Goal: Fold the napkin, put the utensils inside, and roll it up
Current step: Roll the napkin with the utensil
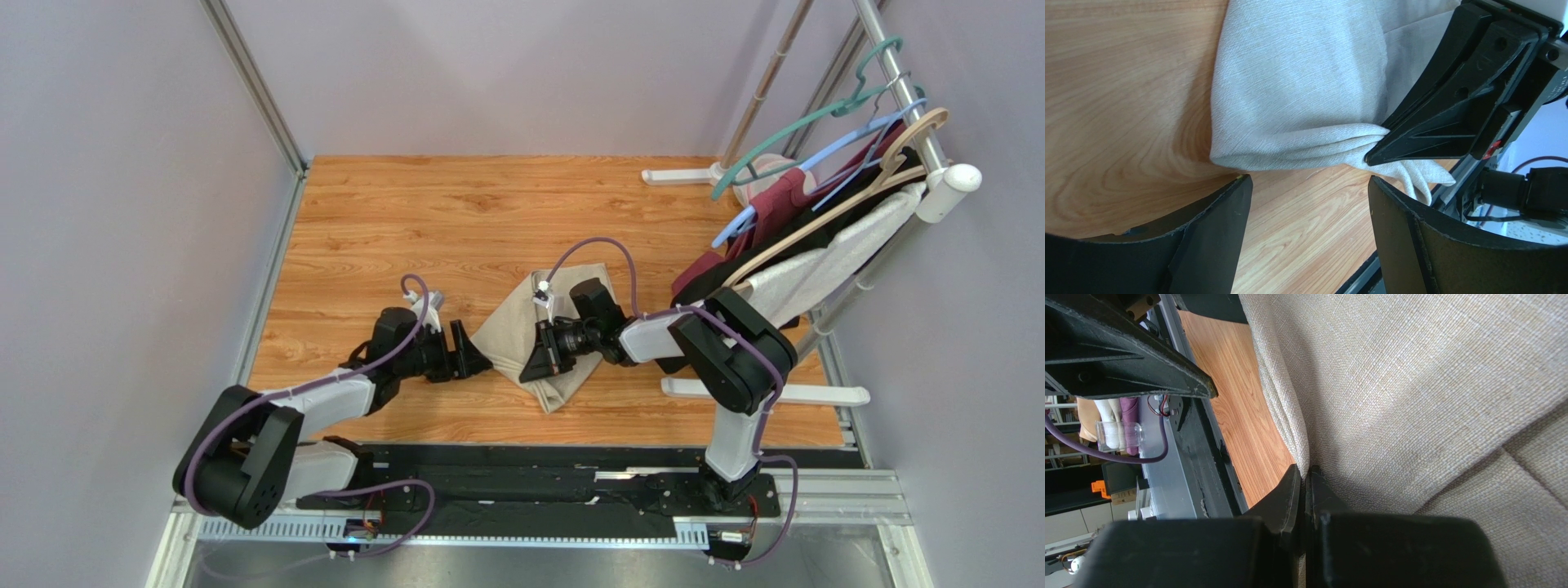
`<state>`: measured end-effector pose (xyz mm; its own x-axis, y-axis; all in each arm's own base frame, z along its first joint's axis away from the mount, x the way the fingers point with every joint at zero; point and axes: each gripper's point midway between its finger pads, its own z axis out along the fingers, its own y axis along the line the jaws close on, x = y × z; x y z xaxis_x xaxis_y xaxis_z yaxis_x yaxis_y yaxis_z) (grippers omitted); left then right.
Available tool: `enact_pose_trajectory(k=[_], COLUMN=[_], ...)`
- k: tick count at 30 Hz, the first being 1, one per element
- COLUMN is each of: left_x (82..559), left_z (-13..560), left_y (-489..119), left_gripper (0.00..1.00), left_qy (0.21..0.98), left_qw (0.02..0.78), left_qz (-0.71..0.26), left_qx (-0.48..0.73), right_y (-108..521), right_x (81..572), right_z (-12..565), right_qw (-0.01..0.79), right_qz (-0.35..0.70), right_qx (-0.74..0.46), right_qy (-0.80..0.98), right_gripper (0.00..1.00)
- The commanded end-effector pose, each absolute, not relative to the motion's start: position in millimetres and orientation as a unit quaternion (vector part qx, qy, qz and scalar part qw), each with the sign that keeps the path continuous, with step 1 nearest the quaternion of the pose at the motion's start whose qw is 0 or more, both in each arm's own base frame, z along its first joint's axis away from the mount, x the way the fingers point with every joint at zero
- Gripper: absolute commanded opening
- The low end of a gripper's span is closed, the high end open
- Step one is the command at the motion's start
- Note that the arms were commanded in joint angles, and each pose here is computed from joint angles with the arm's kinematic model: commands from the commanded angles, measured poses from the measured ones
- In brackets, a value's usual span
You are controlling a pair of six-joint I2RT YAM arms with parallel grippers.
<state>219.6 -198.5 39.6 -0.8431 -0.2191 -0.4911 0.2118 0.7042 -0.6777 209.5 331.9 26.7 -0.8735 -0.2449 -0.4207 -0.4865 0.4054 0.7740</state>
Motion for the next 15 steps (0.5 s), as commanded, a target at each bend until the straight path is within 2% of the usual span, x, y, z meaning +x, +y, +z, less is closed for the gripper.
enact_pose_trajectory(k=[1,6,15], left_x=[226,227,247], left_z=[51,37,60], left_y=[-216,-217,-223], left_gripper=[0.79,0.80,0.80], left_qy=[0.867,0.877,0.852], left_qw=[0.272,0.264,0.331], left_qz=[-0.417,-0.401,-0.405], left_qx=[-0.001,-0.007,0.004], right_y=[329,329,329], right_x=[220,221,220], right_z=[19,19,15], right_qw=[0.138,0.140,0.135], right_qz=[0.482,0.480,0.479], right_qx=[-0.219,-0.219,-0.219], right_qy=[0.837,0.838,0.839], right_gripper=[0.00,0.00,0.00])
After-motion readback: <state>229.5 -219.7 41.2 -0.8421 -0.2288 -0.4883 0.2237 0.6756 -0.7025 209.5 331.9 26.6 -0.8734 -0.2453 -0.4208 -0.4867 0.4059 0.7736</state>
